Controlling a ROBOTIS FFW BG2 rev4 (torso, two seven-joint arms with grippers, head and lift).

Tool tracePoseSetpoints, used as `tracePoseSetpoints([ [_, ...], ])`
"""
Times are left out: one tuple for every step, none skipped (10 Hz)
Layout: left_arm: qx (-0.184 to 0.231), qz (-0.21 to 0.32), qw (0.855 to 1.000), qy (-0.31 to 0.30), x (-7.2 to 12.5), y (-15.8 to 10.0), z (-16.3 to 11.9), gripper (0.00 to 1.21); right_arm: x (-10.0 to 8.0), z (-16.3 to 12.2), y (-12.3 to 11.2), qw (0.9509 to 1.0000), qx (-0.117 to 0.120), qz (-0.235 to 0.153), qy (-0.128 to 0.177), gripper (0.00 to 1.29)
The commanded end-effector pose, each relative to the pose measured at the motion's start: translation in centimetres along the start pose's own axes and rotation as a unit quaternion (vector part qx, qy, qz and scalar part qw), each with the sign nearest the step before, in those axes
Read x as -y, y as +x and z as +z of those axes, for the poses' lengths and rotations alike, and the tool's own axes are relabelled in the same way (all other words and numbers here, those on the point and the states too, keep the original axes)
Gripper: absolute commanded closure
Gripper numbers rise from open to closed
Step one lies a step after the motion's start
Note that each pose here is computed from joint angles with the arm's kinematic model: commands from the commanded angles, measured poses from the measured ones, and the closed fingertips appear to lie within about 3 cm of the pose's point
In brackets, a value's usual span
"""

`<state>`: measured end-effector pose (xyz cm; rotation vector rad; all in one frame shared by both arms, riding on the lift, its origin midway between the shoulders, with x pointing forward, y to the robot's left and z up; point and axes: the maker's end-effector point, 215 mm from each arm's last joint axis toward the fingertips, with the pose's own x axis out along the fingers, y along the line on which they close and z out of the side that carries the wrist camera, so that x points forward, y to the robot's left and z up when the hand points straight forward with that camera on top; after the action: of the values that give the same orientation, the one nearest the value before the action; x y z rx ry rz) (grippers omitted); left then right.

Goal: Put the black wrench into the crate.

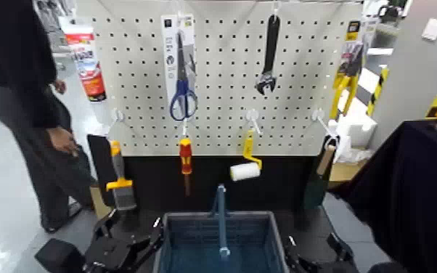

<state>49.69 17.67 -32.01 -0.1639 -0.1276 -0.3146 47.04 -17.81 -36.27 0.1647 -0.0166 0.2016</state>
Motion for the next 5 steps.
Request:
tracePoseSetpoints([
  [0.0,-0.001,1.0,0.0,0.1,0.1,0.0,0.11,0.0,1.1,1.2,0.9999,0.007,0.012,-0.004,0.18],
  [0.0,-0.001,1.0,-0.001,0.1,0.1,-0.1,0.11,-0.1,1.6,1.9,0.9997,0.007,0.024,-0.005,0.18],
  [0.0,-0.001,1.0,-0.001,0.2,0.2,0.0,0.11,-0.4,2.2,2.6,0.9994,0.012,0.031,-0.007,0.18],
  [0.0,-0.002,1.0,0.0,0.2,0.1,0.0,0.11,-0.6,3.0,3.3,0.9991,0.018,0.039,-0.008,0.18],
  [0.0,-0.001,1.0,0.001,0.1,0.1,0.0,0.11,-0.6,3.9,4.0,0.9985,0.025,0.047,-0.01,0.18],
])
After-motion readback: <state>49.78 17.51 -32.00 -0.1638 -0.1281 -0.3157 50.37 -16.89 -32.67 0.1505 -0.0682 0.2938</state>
